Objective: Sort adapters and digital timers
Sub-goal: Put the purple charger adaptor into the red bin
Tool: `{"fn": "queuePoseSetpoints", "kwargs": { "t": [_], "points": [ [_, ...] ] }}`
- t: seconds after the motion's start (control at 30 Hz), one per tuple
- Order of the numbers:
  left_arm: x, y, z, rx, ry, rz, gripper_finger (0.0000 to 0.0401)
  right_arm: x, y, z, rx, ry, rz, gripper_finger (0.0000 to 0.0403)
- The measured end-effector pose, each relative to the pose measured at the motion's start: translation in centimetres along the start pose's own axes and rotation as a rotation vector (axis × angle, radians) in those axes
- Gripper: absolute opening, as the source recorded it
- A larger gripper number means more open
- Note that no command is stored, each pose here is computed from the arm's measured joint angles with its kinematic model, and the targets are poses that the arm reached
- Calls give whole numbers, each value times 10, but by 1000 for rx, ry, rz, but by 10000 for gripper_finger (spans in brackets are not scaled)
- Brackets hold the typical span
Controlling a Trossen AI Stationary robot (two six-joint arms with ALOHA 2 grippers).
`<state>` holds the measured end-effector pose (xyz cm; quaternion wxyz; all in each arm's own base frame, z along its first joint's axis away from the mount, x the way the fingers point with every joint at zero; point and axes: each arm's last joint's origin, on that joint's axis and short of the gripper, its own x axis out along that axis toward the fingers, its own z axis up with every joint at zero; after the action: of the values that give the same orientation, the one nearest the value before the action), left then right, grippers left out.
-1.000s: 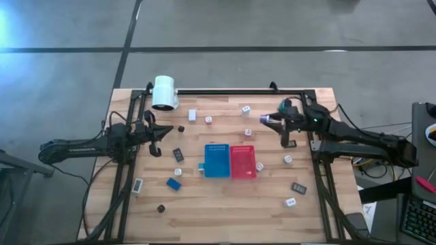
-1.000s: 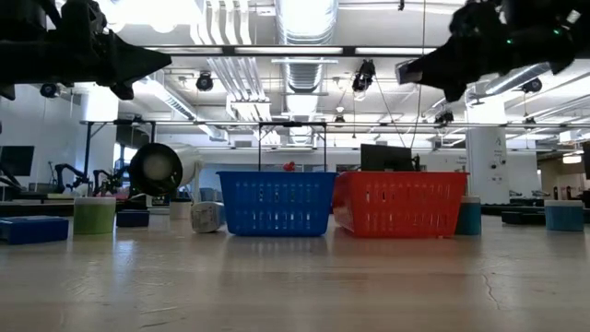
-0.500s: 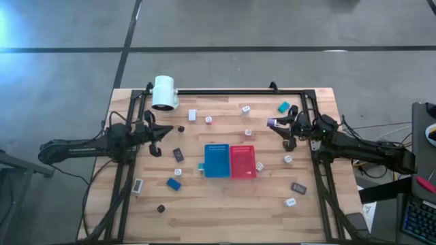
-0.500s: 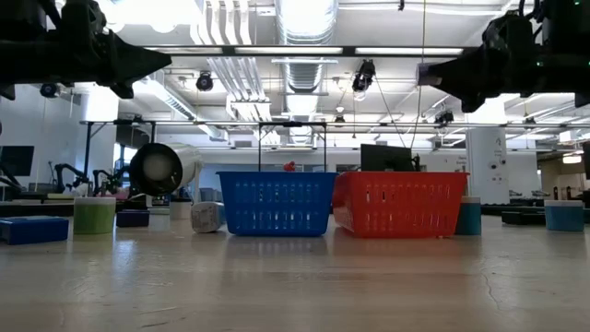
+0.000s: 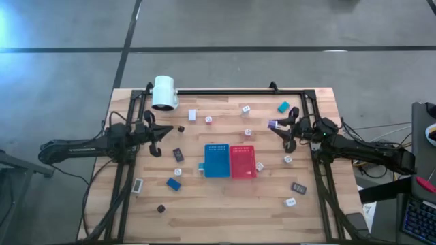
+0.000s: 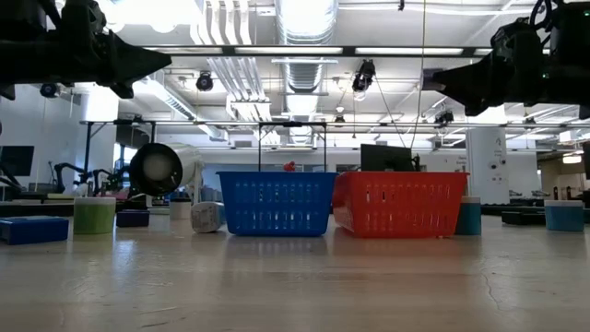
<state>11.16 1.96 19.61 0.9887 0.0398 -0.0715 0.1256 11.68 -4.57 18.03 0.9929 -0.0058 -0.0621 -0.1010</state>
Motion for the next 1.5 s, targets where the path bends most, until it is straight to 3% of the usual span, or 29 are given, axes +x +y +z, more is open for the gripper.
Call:
{"fn": "queuePoseSetpoints", "kwargs": {
  "t": [0.5,0.67,0.87,1.1,1.23,1.37,1.5],
  "points": [
    [0,0,0,28,0,0,3,2,0,-2,2,20,19,132],
    [0,0,0,28,0,8,3,11,4,17,12,13,81,132],
    [0,0,0,28,0,8,3,36,10,40,-24,188,87,132],
    [0,0,0,28,1,8,3,78,25,55,-150,529,78,132],
    [0,0,0,27,1,8,3,104,43,58,-206,691,171,132],
    [0,0,0,26,1,8,3,128,62,54,-337,832,147,132],
    [0,0,0,24,1,8,3,147,79,46,-394,978,207,132]
  ]
}}
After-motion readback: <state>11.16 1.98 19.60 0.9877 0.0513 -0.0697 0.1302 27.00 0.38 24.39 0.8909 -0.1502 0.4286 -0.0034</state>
